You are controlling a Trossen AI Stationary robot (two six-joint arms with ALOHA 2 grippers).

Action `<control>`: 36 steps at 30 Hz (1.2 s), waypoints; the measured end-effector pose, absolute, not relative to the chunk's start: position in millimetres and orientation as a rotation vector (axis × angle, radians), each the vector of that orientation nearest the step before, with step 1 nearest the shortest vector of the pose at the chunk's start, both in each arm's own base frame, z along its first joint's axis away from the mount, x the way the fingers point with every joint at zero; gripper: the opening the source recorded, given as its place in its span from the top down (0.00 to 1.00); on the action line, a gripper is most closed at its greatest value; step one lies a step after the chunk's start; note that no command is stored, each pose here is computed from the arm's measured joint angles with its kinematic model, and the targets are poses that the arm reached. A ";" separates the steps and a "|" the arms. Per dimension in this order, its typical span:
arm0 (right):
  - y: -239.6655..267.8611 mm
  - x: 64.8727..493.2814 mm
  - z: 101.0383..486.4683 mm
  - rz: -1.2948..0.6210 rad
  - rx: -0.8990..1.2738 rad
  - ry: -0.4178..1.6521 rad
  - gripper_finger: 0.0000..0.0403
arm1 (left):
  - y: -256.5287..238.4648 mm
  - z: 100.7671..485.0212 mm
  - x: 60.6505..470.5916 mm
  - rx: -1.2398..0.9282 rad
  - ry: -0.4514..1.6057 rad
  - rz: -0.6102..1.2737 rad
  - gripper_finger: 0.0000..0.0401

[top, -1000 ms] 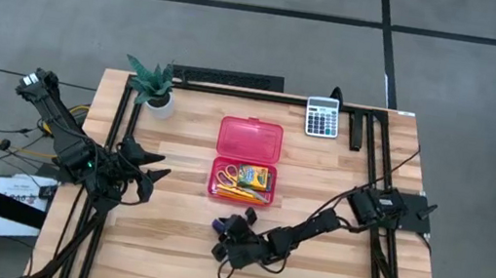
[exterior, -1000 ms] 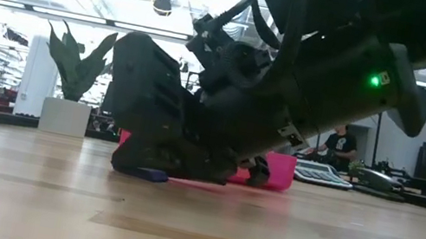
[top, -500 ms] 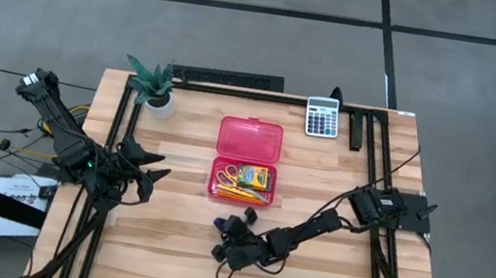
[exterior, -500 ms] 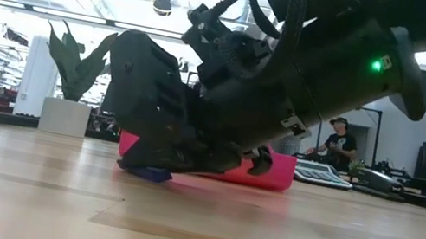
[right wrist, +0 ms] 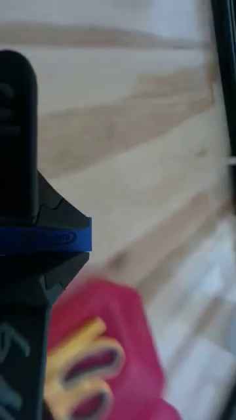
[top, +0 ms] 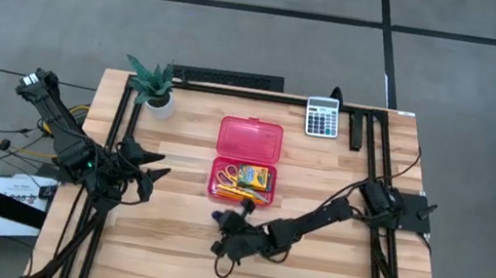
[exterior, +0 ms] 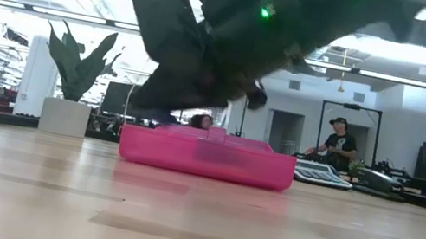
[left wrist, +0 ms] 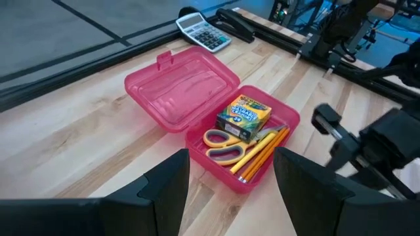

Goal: Pack school essentials
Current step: Put the eraser into the supply box

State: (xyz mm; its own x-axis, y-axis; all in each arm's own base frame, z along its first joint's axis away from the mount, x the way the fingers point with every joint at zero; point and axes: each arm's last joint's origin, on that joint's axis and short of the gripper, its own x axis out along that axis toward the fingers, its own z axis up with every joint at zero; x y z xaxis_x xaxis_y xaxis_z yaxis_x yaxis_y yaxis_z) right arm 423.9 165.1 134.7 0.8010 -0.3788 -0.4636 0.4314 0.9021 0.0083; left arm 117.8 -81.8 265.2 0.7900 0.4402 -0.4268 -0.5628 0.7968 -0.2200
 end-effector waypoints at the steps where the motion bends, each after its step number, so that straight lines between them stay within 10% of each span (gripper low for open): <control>1: 161.3 424.7 139.1 -0.437 0.095 0.471 0.90 | -81.8 265.2 117.8 -0.349 0.368 0.552 0.48; 22: 58.3 435.4 155.0 -0.334 0.089 0.560 0.98 | -81.7 265.4 117.8 -0.347 0.361 0.556 0.48; 36: 142.8 381.8 220.7 -0.105 0.070 0.497 0.98 | -81.7 265.3 117.7 -0.341 0.366 0.552 0.48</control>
State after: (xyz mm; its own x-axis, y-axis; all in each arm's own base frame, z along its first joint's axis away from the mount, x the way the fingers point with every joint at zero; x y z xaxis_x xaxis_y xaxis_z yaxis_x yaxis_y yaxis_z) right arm 381.8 142.8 220.7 0.8738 -0.0831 -0.4792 0.1169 0.9923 0.0412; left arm 117.7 -81.7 265.3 0.7903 0.4430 -0.4232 -0.5623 0.7988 -0.2138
